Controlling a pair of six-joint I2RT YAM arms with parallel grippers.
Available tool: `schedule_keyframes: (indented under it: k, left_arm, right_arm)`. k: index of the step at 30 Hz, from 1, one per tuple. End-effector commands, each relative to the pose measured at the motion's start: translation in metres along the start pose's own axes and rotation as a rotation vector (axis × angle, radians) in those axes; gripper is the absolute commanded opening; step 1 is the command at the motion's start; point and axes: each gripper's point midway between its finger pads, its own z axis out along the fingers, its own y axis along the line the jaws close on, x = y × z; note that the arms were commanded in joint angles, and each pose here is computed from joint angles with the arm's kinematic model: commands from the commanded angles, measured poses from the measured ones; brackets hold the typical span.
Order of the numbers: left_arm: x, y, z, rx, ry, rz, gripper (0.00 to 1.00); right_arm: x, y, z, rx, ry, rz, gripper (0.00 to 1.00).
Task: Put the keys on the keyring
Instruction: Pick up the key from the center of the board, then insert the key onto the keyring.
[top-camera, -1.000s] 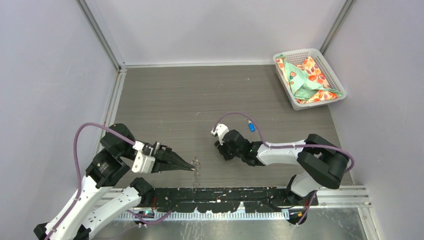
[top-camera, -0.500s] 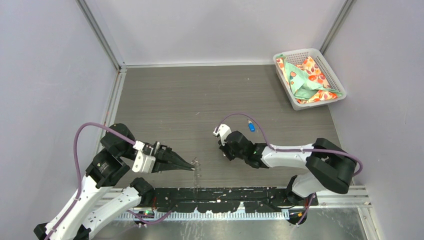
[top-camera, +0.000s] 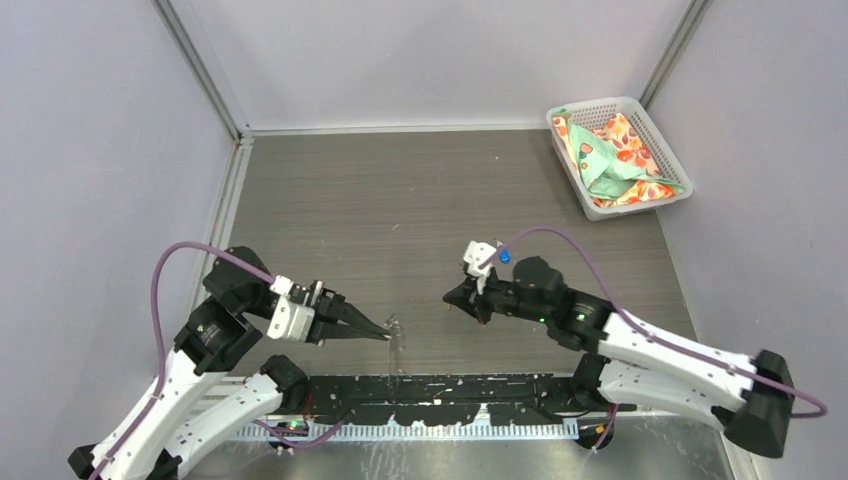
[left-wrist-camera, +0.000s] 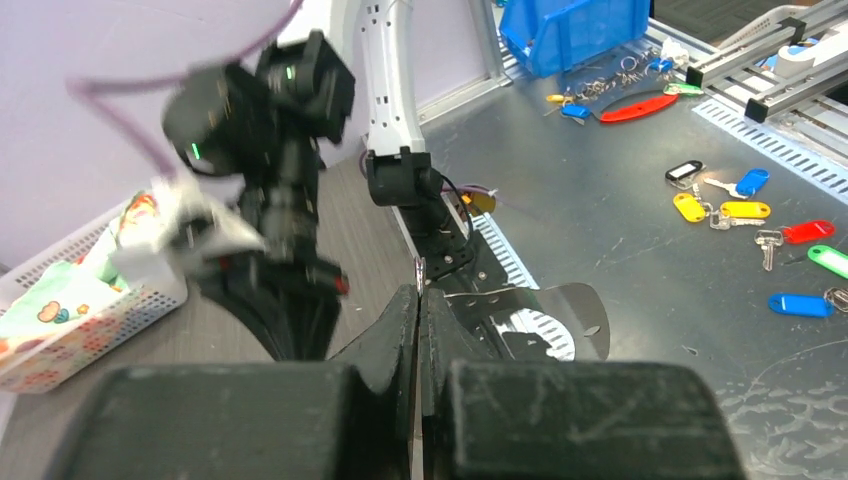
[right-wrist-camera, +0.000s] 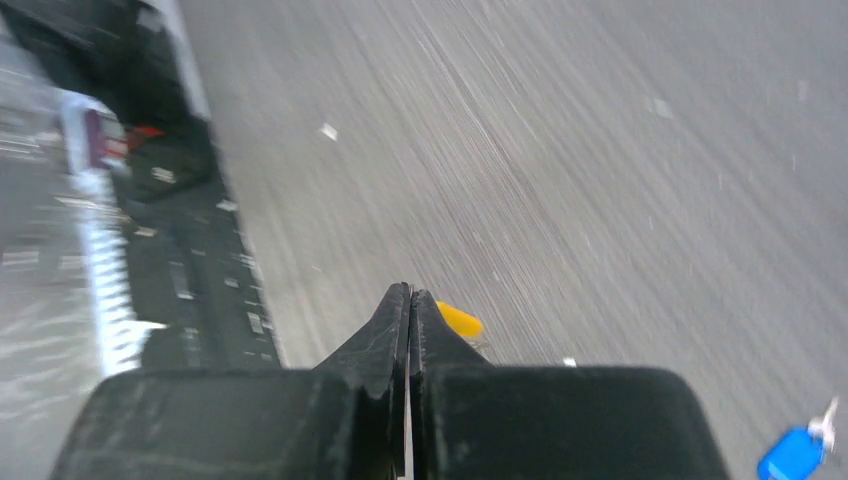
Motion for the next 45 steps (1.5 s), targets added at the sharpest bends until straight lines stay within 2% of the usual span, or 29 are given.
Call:
schedule_keyframes:
  k: [1, 9, 17, 21, 31, 41, 45]
  left_arm:
    - [-0.002, 0.003, 0.004, 0.024, -0.027, -0.036, 0.00]
    - [-0.005, 0.006, 0.011, 0.106, -0.050, -0.082, 0.00]
    - [-0.012, 0.005, 0.013, 0.160, -0.063, -0.093, 0.00]
    - [-0.014, 0.004, 0.014, 0.176, -0.065, -0.100, 0.00]
    - [-0.015, 0.024, 0.017, 0.090, -0.069, -0.099, 0.00]
    - [-0.025, 0.024, 0.018, 0.124, -0.080, -0.087, 0.00]
    - [-0.045, 0.034, 0.018, 0.081, -0.111, -0.039, 0.00]
  right_arm:
    - [-0.059, 0.053, -0.051, -0.277, -0.140, -0.109, 0.01]
    - [-0.126, 0.096, -0.098, -0.528, -0.255, -0.286, 0.01]
    - [-0.157, 0.130, -0.118, -0.790, -0.259, -0.400, 0.01]
    - [-0.166, 0.134, -0.118, -0.842, -0.250, -0.446, 0.01]
    - [-0.182, 0.134, -0.099, -0.737, -0.374, -0.563, 0.01]
    - [-0.190, 0.136, -0.083, -0.604, -0.469, -0.664, 0.01]
    - [-0.198, 0.130, -0.080, -0.521, -0.530, -0.666, 0.01]
